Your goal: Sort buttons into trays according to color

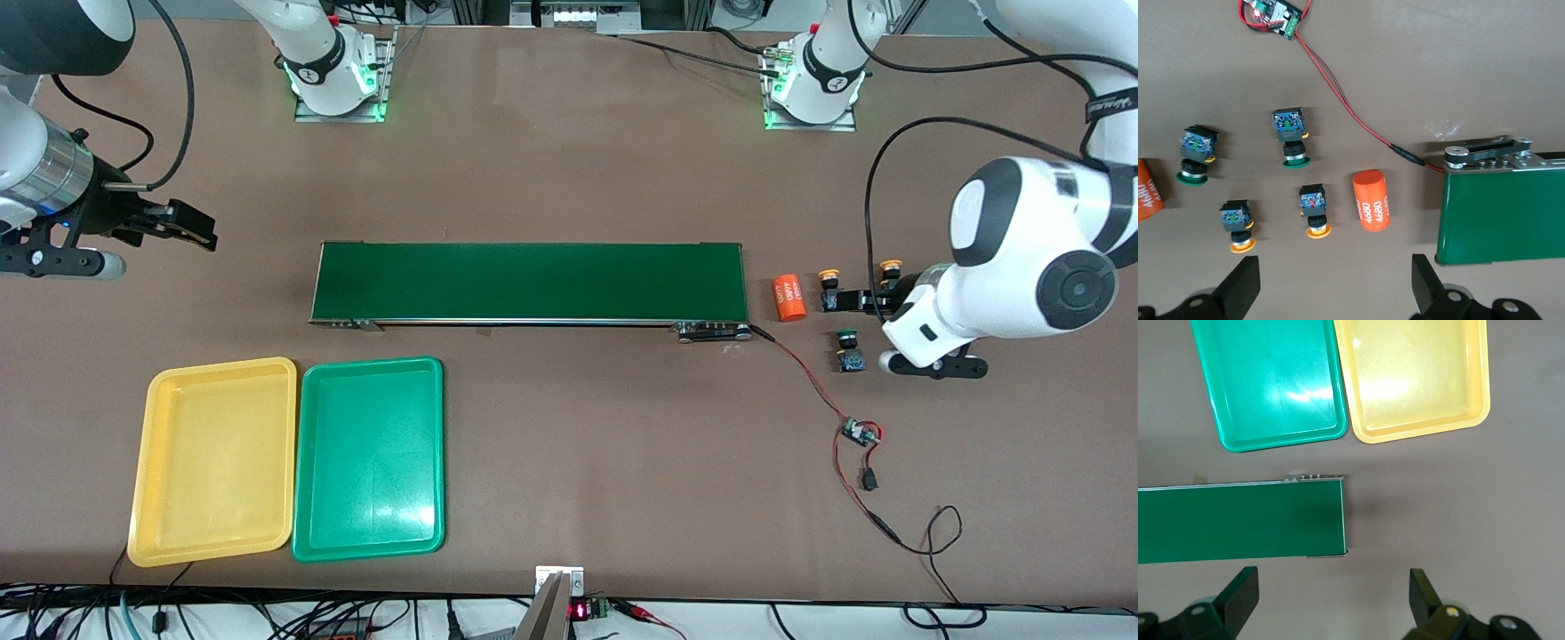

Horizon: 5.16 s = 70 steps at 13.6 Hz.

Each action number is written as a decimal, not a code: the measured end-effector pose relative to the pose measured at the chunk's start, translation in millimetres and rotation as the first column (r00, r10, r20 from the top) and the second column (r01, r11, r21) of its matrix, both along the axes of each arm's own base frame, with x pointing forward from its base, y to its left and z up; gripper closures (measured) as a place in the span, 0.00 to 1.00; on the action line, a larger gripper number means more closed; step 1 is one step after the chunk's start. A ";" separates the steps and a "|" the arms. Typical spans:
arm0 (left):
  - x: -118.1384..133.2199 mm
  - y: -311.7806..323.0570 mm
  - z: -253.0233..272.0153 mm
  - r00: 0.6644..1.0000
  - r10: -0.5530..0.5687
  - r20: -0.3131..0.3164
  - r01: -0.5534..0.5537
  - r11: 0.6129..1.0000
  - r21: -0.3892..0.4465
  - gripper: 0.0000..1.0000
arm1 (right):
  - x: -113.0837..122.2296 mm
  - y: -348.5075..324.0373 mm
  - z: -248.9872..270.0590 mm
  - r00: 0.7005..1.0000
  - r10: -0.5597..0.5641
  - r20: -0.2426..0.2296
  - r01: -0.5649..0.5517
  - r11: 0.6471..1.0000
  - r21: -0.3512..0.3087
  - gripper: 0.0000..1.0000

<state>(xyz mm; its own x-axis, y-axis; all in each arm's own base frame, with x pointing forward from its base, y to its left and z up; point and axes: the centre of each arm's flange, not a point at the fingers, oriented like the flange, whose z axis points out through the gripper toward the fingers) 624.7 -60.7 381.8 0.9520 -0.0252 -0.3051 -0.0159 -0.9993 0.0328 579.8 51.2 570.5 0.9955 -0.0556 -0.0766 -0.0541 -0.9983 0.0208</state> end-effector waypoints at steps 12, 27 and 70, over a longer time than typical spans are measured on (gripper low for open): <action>-41.9 19.6 -150.4 0.996 0.085 -0.024 -0.086 0.996 -0.034 0.00 | 0.1 0.6 -0.5 1.000 0.001 -0.001 -0.001 1.000 0.000 0.00; -90.9 -28.8 -199.5 0.999 0.052 -0.013 -0.052 0.997 -0.056 0.02 | 0.0 1.6 -0.6 1.000 0.003 -0.001 -0.003 1.000 0.000 0.00; -154.3 -257.6 -112.3 0.069 -0.981 0.182 0.997 0.077 0.033 0.50 | -0.1 4.1 -0.9 1.000 0.007 -0.002 -0.007 1.000 0.000 0.00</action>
<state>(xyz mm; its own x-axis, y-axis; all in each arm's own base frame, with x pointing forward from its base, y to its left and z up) 470.4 -318.3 269.5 0.0550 -0.9904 -0.1270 -0.9985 -0.0550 -0.0034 579.7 55.2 569.6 0.9958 -0.0485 -0.0782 -0.0471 -0.9987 0.0205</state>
